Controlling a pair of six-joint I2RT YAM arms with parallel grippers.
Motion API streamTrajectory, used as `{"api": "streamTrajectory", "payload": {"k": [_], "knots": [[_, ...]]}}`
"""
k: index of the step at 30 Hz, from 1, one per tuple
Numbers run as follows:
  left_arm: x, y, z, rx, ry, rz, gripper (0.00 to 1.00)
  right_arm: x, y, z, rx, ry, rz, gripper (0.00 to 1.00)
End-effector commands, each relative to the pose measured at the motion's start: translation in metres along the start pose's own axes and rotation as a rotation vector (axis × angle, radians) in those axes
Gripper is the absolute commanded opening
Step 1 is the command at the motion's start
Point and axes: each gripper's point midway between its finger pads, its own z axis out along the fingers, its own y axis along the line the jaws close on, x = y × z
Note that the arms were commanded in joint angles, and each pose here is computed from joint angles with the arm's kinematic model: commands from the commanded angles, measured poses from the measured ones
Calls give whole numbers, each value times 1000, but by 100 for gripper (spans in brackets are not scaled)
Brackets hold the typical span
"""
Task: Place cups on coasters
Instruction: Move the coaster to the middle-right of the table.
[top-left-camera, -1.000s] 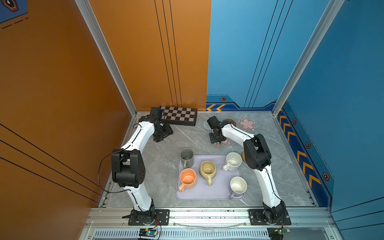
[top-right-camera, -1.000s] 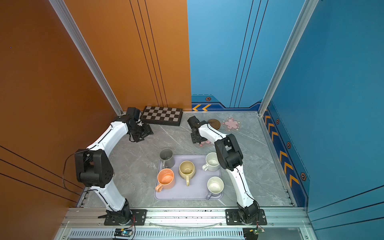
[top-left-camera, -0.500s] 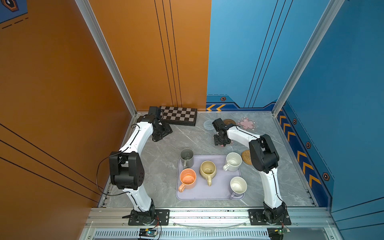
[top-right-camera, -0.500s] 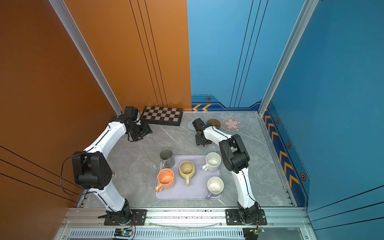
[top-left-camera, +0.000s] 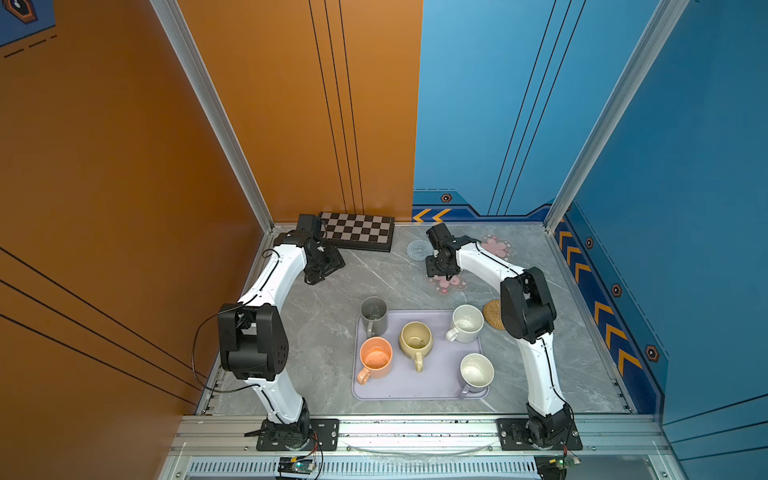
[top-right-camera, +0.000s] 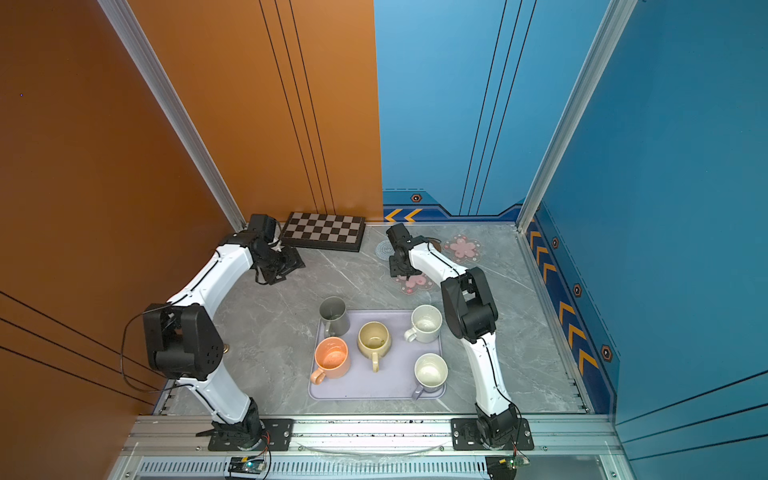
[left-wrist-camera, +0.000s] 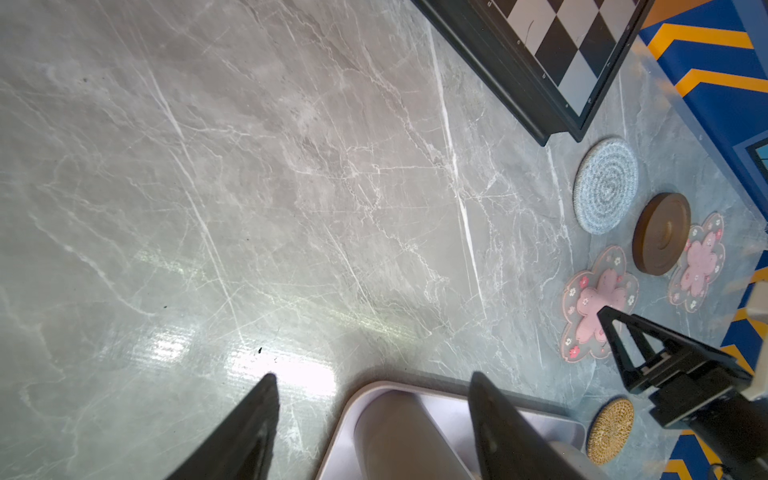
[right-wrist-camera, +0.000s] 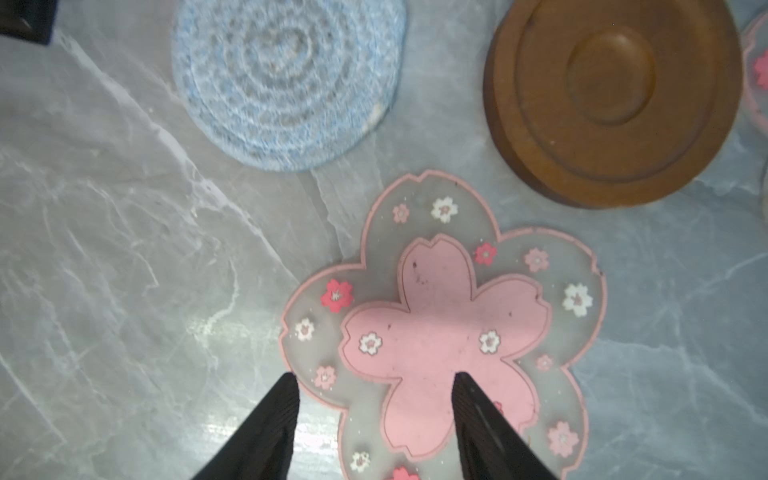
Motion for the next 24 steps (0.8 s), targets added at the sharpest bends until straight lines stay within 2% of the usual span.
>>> {"api": "streamTrajectory", "payload": {"k": [1,9,24], "knots": [[4,6,-5,-6,6,-14,73,3,1,17,-14,39,10,62],[-2,9,-3,-8,6,-26,73,-15,-1,20,19,-6,18,63],[-3,12,12,-20,35,-31,73,-26,-12,31,95,-41,43,64]]}}
